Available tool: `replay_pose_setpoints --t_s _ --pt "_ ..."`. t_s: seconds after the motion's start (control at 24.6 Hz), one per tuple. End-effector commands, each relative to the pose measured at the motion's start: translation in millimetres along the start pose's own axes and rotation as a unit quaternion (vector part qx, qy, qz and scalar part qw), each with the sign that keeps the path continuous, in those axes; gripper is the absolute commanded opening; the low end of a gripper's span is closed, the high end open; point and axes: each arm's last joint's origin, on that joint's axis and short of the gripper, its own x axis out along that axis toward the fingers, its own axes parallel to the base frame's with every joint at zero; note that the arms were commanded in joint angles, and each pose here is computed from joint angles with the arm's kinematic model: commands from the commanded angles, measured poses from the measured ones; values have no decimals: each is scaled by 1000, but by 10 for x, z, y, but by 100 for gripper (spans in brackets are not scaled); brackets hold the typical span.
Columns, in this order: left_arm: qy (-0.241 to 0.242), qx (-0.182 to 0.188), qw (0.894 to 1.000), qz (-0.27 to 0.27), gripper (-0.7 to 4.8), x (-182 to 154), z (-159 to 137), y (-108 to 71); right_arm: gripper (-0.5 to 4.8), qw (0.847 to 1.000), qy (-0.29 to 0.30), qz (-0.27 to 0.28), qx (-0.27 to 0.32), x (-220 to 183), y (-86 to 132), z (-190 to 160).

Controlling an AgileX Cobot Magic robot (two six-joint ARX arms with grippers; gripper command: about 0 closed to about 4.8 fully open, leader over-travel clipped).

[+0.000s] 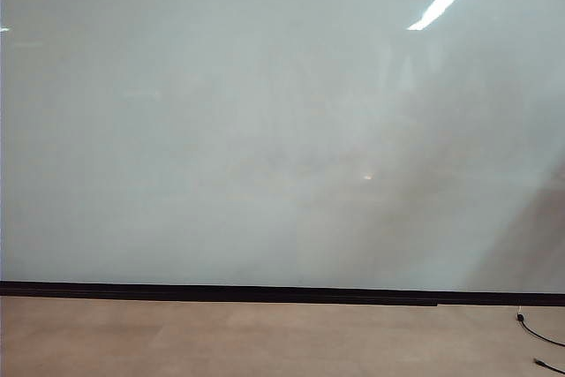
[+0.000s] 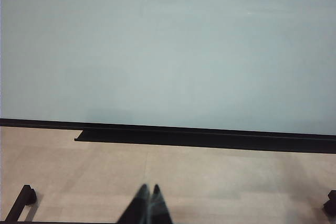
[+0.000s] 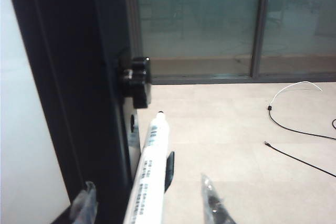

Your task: Pick up the pen on the shelf to the right of the whiteboard and write the letter A.

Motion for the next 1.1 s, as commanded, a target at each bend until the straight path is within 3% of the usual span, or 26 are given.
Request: replay_pose_setpoints --t_s 0.04,1.01,1.1 --pt "-5 2 1000 0 -5 -2 15 0 260 1000 -3 -3 2 5 -3 -2" --pt "-5 2 1000 0 -5 -2 15 0 259 1000 -10 6 -2 66 17 25" --pt "-5 2 1000 0 -4 -2 15 0 227 1000 -10 5 -2 64 15 24"
